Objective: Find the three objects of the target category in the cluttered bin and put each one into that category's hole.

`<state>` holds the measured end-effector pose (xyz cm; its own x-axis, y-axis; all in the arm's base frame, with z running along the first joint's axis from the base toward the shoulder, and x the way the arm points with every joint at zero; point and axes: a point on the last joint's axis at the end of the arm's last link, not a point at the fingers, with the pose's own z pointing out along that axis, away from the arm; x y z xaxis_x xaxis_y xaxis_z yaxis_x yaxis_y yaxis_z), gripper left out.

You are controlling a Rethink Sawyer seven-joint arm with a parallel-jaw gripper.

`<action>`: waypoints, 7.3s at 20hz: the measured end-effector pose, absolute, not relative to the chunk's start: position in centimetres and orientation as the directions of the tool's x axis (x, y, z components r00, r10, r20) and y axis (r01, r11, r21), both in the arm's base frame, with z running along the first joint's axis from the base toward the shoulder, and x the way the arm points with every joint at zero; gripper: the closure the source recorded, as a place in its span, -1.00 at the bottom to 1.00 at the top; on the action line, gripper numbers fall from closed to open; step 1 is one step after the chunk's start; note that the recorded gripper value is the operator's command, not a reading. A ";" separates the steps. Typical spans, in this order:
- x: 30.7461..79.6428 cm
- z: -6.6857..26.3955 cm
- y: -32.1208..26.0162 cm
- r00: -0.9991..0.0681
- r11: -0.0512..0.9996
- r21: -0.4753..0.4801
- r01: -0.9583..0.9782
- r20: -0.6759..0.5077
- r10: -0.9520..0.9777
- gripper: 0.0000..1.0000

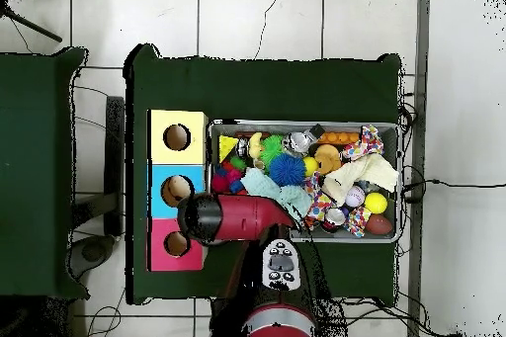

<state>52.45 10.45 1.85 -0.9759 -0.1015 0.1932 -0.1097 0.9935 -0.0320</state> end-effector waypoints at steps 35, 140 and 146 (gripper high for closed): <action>54.7 1.6 10.3 -0.980 0.994 -0.028 -0.106 0.169 -0.100 -1.00; 53.1 0.2 9.1 -0.983 0.996 -0.045 -0.079 0.171 -0.070 -1.00; 52.1 -2.1 7.1 -0.982 0.997 -0.047 -0.054 0.181 -0.045 -1.00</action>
